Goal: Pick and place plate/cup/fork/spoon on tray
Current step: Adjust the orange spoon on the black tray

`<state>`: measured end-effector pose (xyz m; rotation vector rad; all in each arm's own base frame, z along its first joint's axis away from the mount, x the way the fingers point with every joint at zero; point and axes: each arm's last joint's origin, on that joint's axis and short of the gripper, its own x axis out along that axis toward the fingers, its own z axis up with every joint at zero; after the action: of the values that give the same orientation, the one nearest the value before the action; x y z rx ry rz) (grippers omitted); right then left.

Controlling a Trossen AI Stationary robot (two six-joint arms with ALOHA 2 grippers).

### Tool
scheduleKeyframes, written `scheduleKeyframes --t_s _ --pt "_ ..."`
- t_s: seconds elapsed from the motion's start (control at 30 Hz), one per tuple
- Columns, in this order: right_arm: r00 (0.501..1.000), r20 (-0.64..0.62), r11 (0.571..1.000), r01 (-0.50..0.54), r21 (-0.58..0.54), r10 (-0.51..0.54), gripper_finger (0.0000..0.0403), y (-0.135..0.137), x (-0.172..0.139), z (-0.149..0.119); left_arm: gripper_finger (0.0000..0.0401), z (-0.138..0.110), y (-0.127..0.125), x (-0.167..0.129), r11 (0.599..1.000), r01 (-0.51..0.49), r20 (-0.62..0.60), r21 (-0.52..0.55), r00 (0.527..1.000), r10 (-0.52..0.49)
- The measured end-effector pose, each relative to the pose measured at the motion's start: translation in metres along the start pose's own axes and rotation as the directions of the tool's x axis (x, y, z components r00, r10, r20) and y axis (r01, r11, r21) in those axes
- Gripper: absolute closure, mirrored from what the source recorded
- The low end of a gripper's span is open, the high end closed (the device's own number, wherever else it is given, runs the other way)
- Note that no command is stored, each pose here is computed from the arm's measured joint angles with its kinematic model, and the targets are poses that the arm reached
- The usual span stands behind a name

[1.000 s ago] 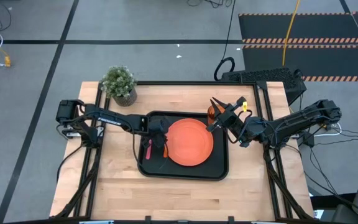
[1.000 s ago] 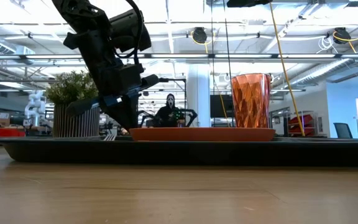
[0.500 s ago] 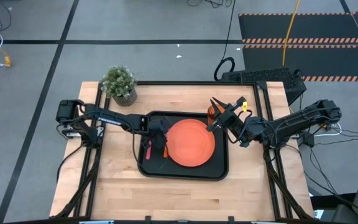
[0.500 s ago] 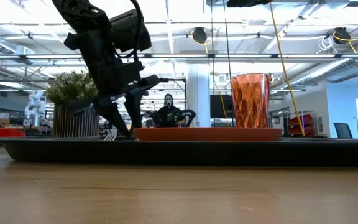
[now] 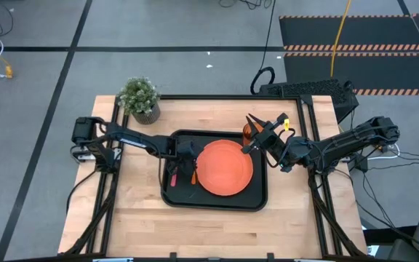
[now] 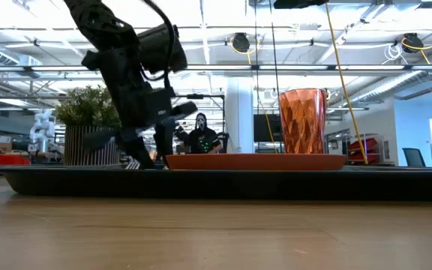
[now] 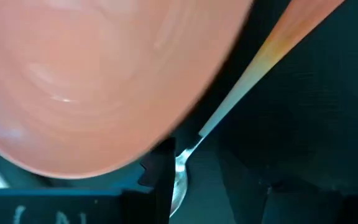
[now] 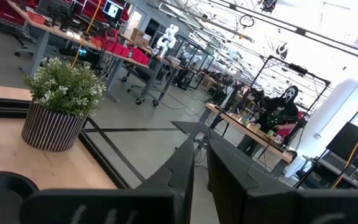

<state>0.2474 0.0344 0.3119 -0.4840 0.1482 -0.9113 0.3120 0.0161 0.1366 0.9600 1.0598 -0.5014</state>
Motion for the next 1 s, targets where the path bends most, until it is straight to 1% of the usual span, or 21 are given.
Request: scheduleKeyframes --t_s 0.13,0.23,0.43,0.73,0.83,1.0 --pt "1.0 0.0 1.0 0.0 -0.002 0.0 0.0367 0.0 0.0 0.0001 0.0274 0.0014 -0.0022 0.008 1.0 -0.001 -0.044 0.024 0.999 0.002" --pt "1.0 0.0 1.0 0.0 -0.004 0.0 0.0367 0.0 0.0 0.0001 0.0274 0.0027 -0.0024 0.008 0.999 -0.023 -0.073 0.034 0.997 0.026" --pt "1.0 0.0 1.0 0.001 -0.007 -0.001 0.0367 -0.0001 0.0001 0.0001 0.0274 0.0047 -0.0041 0.0045 0.997 -0.029 -0.084 0.068 0.996 0.034" --pt "1.0 0.0 1.0 0.0 -0.008 0.0 0.0367 -0.0001 0.0001 0.0001 0.0279 0.0038 -0.0054 0.0043 0.998 -0.014 -0.093 0.062 0.995 0.02" --pt "1.0 0.0 1.0 0.001 -0.008 -0.001 0.0367 -0.0001 0.0001 0.0001 0.0305 0.0034 -0.0065 0.0042 0.998 -0.003 -0.097 0.063 0.995 0.009" --pt "1.0 0.0 1.0 0.0 -0.008 0.0 0.0367 -0.0001 0.0001 0.0001 0.0376 0.0033 -0.0068 0.0042 0.998 -0.001 -0.1 0.062 0.995 0.007"
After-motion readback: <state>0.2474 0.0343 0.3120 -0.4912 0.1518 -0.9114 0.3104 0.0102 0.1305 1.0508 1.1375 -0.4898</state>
